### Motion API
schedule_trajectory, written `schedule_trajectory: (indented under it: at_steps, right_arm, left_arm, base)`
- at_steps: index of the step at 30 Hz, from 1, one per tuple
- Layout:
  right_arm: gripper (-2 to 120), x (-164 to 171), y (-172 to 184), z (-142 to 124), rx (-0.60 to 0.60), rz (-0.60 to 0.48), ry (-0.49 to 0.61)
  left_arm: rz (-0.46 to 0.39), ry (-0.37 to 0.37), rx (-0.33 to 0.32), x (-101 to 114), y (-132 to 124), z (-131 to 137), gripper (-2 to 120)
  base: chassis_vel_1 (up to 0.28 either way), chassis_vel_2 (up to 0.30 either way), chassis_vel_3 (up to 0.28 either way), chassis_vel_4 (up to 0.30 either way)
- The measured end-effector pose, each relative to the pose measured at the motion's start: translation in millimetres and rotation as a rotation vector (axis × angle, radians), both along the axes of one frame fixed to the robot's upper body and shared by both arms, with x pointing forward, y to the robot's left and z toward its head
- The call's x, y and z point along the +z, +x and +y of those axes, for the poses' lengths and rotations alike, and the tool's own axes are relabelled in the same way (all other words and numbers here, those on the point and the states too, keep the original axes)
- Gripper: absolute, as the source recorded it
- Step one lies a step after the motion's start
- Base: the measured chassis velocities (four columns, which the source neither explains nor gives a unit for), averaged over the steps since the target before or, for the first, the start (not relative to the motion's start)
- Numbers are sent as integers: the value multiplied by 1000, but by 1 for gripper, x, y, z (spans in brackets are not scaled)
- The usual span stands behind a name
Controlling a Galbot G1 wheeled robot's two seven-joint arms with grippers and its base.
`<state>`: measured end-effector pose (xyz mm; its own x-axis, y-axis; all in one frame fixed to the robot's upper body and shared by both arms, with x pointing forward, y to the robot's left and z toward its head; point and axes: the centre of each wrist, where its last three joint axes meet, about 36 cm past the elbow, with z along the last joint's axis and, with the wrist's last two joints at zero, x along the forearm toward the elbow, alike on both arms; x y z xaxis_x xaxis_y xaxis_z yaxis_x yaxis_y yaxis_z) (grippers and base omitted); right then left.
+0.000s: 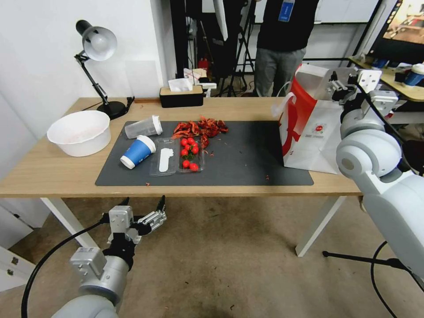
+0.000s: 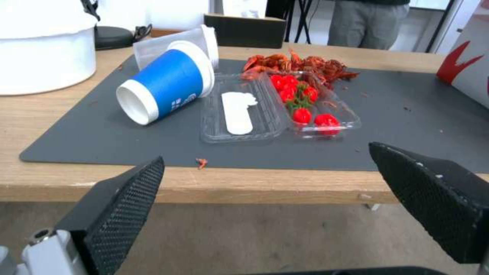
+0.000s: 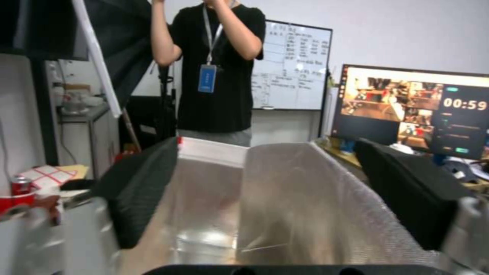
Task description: Pick up the trash from the table and place it into the takeout bag.
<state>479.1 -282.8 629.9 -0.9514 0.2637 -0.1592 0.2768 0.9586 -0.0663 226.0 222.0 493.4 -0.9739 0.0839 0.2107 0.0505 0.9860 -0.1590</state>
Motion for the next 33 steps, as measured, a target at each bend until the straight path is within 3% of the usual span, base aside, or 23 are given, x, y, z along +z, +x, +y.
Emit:
schedule_trajectory:
  at_steps: [4, 8, 10, 19, 24, 33]
  right_arm:
    - [100, -1, -5, 3, 73, -33, 30]
    - [100, -8, -17, 5, 204, -96, 64]
    - [100, -21, -29, 6, 298, -124, 83]
    - [100, -68, -72, 12, 484, -119, 123]
    - [100, -92, -92, 7, 518, -122, 126]
    - [100, -173, -154, -3, 494, -88, 117]
  left_arm:
    - [-1, -2, -1, 0, 0, 0, 100]
    - [-2, -1, -2, 0, 0, 0, 100]
    - [-3, -1, -2, 0, 1, 0, 100]
    - [-7, -5, 0, -2, 2, 0, 100]
    - [-8, -6, -2, -2, 2, 0, 100]
    - [-10, -11, -6, -7, 6, 1, 100]
  base:
    - [0, 0, 0, 0]
    - [0, 0, 0, 0]
    - [0, 0, 0, 0]
    - [0, 0, 0, 0]
    - [0, 0, 0, 0]
    - [0, 0, 0, 0]
